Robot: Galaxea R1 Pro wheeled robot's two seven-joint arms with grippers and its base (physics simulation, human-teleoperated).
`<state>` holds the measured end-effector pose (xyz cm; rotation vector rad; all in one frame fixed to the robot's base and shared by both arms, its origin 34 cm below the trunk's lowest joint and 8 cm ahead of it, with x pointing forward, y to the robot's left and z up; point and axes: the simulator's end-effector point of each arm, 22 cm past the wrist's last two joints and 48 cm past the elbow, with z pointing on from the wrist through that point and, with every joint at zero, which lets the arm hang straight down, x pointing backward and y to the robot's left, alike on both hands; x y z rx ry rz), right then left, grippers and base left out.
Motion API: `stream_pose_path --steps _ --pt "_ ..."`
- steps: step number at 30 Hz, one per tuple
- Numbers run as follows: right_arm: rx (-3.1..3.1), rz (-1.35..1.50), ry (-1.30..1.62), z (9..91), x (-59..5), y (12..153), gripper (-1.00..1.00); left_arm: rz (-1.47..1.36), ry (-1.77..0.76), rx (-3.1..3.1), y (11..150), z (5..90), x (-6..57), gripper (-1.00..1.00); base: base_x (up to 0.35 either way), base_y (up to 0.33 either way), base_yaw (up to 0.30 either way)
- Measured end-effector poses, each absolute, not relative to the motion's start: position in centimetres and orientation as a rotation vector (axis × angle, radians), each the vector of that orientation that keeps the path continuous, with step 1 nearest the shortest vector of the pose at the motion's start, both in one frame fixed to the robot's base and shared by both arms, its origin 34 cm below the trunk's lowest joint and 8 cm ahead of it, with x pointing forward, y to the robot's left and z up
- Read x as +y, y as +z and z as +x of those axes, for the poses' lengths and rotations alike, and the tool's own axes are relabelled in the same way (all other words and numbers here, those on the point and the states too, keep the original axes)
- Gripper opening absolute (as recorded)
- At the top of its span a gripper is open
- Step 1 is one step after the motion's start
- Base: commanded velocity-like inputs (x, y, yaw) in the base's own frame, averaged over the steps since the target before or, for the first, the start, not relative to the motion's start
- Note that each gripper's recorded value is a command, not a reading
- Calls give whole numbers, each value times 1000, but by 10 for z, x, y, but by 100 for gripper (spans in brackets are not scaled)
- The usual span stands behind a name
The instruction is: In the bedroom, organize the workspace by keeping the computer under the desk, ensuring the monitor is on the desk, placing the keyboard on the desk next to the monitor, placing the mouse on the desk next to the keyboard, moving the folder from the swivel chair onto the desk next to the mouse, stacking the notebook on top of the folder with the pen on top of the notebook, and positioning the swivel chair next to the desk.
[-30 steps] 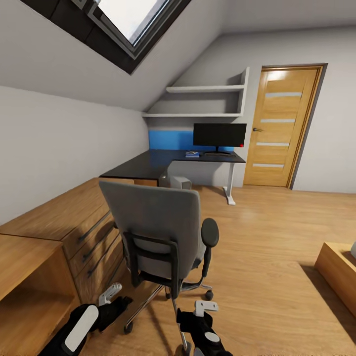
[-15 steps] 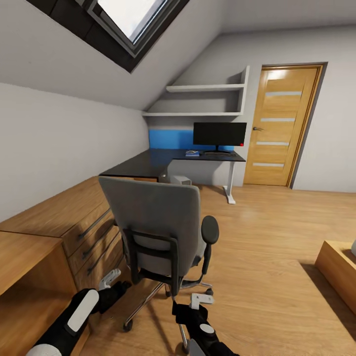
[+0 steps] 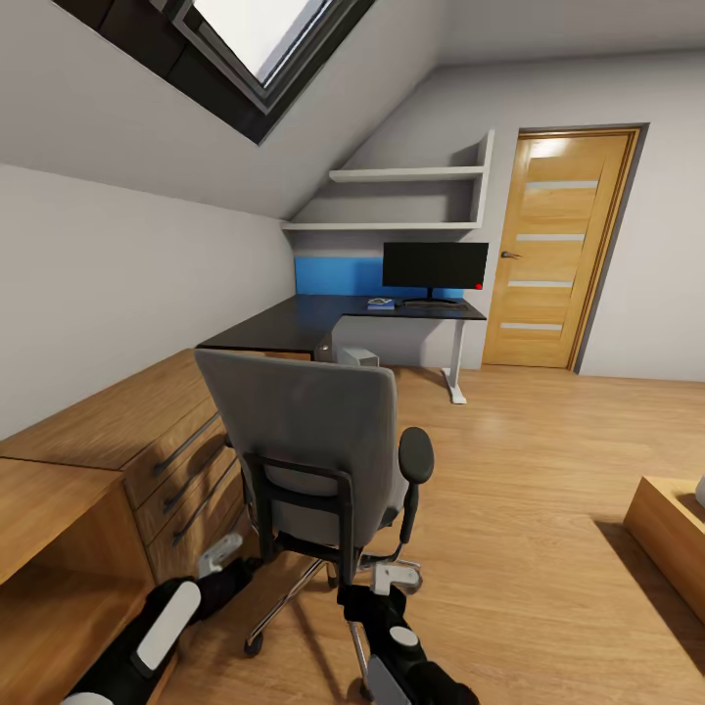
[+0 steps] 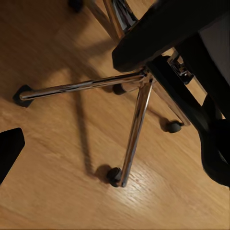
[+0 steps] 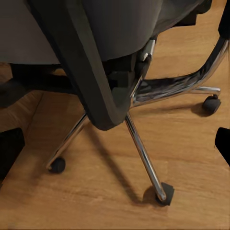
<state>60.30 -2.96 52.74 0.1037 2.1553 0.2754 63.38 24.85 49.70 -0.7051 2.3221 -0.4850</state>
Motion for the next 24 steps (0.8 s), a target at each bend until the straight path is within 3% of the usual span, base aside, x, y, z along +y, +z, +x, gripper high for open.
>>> stream_pose_path --steps 24 --pt "2088 100 260 612 -33 541 100 -612 -452 2320 496 633 241 100 0 0 0"
